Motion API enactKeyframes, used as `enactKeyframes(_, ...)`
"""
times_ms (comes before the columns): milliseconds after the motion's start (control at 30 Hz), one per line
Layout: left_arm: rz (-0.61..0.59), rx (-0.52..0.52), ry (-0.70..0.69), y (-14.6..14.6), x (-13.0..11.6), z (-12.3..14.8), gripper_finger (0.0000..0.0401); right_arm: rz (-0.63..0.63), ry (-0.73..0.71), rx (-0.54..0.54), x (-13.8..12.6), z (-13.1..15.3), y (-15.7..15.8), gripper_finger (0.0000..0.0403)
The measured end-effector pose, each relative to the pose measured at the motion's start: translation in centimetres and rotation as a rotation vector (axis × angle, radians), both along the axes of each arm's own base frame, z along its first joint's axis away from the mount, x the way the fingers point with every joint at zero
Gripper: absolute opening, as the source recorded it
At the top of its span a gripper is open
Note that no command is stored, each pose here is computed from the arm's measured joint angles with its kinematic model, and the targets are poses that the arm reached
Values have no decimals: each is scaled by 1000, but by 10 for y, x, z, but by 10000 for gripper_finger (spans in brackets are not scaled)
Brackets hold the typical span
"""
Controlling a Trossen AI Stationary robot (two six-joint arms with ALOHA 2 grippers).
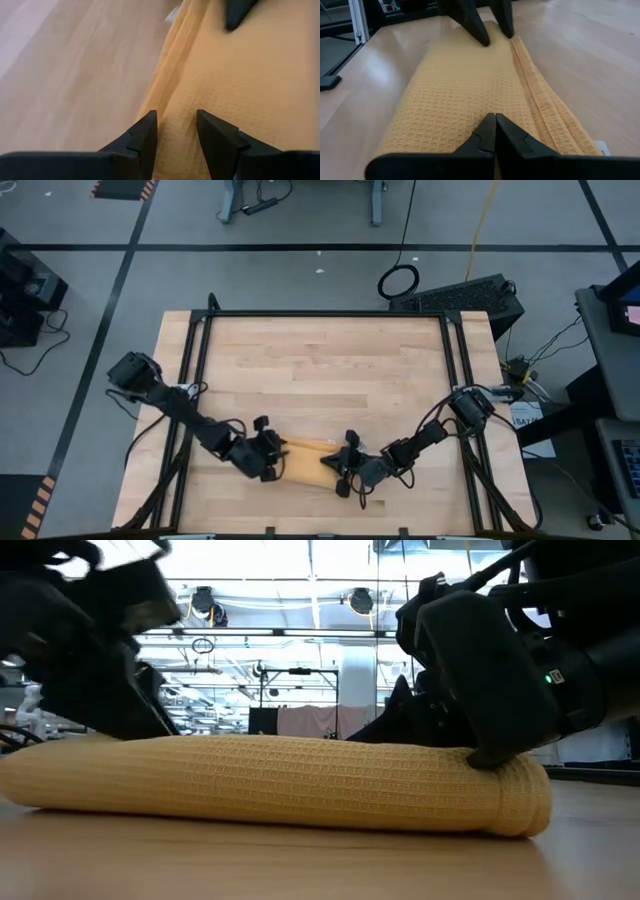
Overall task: Roll towel
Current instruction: Roll the yellow towel
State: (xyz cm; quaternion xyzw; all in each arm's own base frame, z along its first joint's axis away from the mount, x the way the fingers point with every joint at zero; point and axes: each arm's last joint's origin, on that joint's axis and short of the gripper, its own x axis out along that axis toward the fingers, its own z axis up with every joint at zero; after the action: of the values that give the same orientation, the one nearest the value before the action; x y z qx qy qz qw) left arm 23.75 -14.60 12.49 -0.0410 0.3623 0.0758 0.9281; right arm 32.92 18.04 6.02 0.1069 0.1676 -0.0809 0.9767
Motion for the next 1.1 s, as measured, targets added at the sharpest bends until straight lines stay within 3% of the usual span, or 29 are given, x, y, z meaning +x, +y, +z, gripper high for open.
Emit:
enactKeyframes(233,44,-85,-80,-2,-28,-20,140,11,5,-17,0,0,1,0)
enactKeyframes(400,0,-8,-186,-9,-29,6,140,25,0,-50,1,9,-2,0)
enactKeyframes(567,-61,3,-329,-13,-21,31,140,42,-38,-82,1,39,-3,0)
enactKeyframes(767,-69,-41,-244,-17,-15,2,140,150,-75,-41,-3,71,3,0)
enactKeyframes(1100,-13,-91,-252,-25,-6,-37,140,178,14,-87,-2,22,7,0)
